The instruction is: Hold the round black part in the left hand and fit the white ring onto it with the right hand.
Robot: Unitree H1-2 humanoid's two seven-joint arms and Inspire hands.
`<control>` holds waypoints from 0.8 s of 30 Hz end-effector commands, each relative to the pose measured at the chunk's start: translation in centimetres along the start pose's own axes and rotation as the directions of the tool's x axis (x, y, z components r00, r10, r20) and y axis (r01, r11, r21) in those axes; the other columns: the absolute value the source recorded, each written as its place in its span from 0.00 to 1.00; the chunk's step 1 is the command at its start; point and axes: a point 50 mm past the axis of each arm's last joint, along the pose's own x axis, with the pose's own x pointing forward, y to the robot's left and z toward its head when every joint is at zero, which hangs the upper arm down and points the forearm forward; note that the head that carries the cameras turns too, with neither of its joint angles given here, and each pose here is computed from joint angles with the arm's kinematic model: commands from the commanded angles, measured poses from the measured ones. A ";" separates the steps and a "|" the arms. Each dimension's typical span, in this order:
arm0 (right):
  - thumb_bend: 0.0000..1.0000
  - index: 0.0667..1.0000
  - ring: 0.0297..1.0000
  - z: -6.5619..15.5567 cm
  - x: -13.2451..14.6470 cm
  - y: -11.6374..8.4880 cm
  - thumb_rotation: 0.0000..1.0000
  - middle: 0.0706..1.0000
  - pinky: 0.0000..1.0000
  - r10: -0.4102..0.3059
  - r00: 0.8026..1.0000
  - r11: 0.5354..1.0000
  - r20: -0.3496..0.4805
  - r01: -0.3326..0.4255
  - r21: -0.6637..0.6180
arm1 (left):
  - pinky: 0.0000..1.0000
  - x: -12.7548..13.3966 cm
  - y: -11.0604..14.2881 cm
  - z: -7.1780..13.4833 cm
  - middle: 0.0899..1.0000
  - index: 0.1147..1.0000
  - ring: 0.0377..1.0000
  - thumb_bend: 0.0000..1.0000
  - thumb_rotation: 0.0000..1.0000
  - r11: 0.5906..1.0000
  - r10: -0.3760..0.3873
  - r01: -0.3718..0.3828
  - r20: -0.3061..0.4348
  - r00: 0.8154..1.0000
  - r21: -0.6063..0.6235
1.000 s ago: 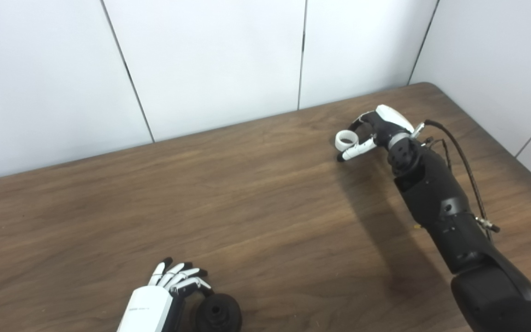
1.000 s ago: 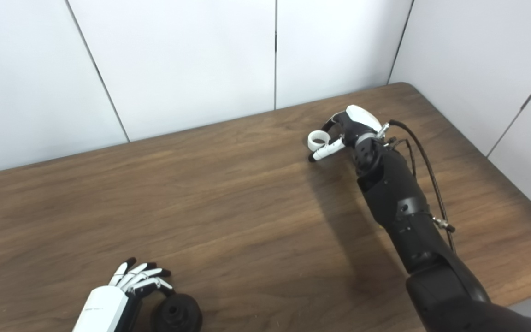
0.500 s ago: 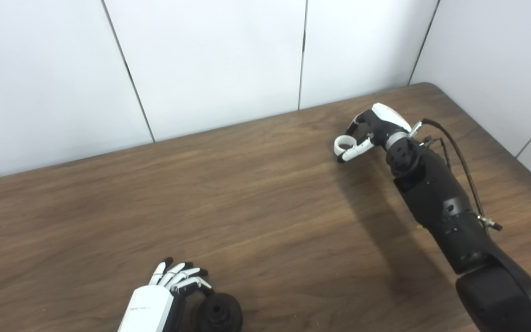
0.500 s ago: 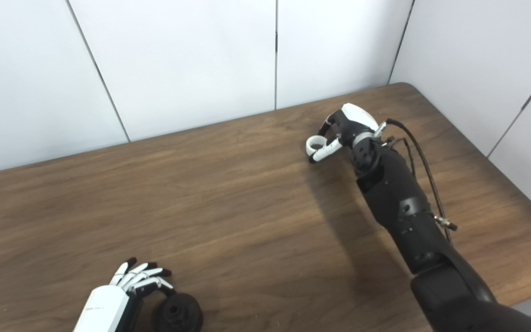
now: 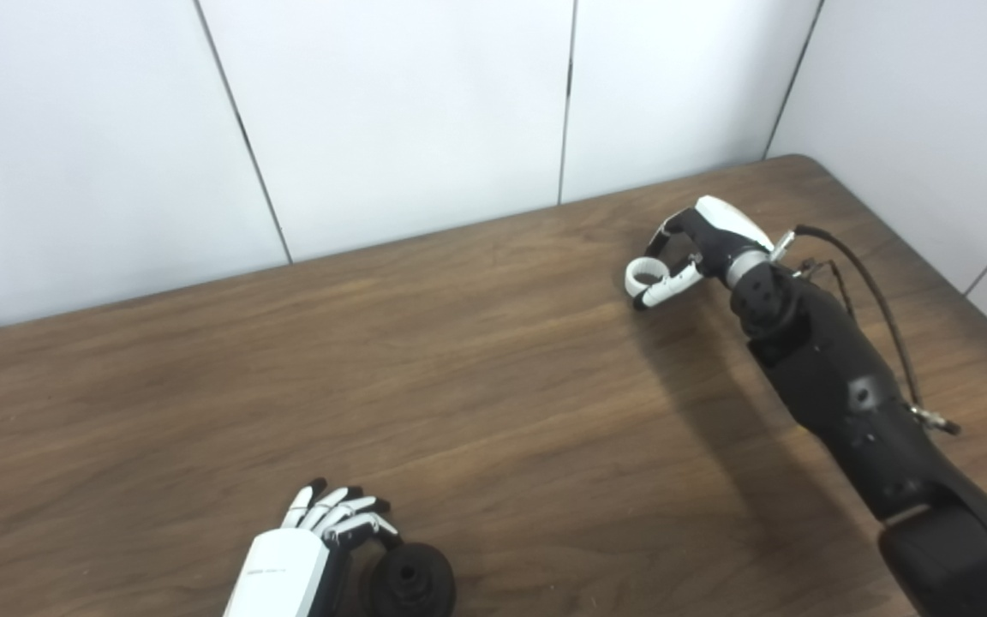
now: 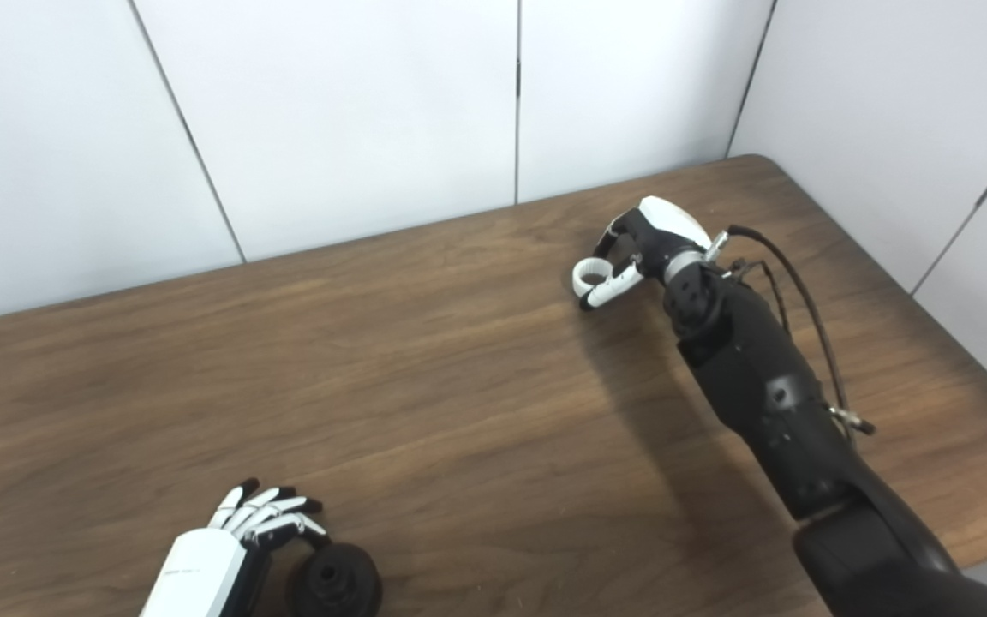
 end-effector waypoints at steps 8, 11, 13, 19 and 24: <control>0.52 0.45 0.96 4.6 -4.3 -2.7 0.13 0.80 0.98 -0.020 0.974 0.999 0.225 0.031 -0.044 | 0.99 0.2 -0.5 0.7 0.75 0.42 0.86 0.52 0.05 1.000 -0.022 0.022 0.000 1.000 0.018; 0.52 0.45 0.96 5.4 -5.7 -2.3 0.13 0.81 0.95 0.009 0.964 0.999 0.267 0.006 -0.053 | 0.99 0.4 -0.7 0.9 0.75 0.42 0.86 0.52 0.05 1.000 -0.019 0.019 -0.005 1.000 0.022; 0.52 0.45 0.96 6.1 -6.9 -2.0 0.13 0.82 0.96 0.042 0.952 0.998 0.302 -0.027 -0.054 | 0.99 0.5 -0.8 0.9 0.75 0.42 0.87 0.52 0.05 1.000 -0.019 0.020 -0.009 1.000 0.023; 0.52 0.45 0.98 8.2 -10.0 -1.1 0.13 0.83 0.98 0.117 0.912 0.993 0.392 -0.097 -0.069 | 1.00 0.9 -0.8 1.3 0.76 0.42 0.88 0.52 0.05 0.999 -0.025 0.025 -0.018 1.000 0.021; 0.52 0.45 0.97 9.9 -13.0 0.2 0.13 0.82 1.00 0.173 0.866 0.985 0.470 -0.156 -0.075 | 1.00 1.3 -0.7 1.3 0.76 0.42 0.88 0.52 0.05 0.999 -0.022 0.023 -0.022 1.000 0.031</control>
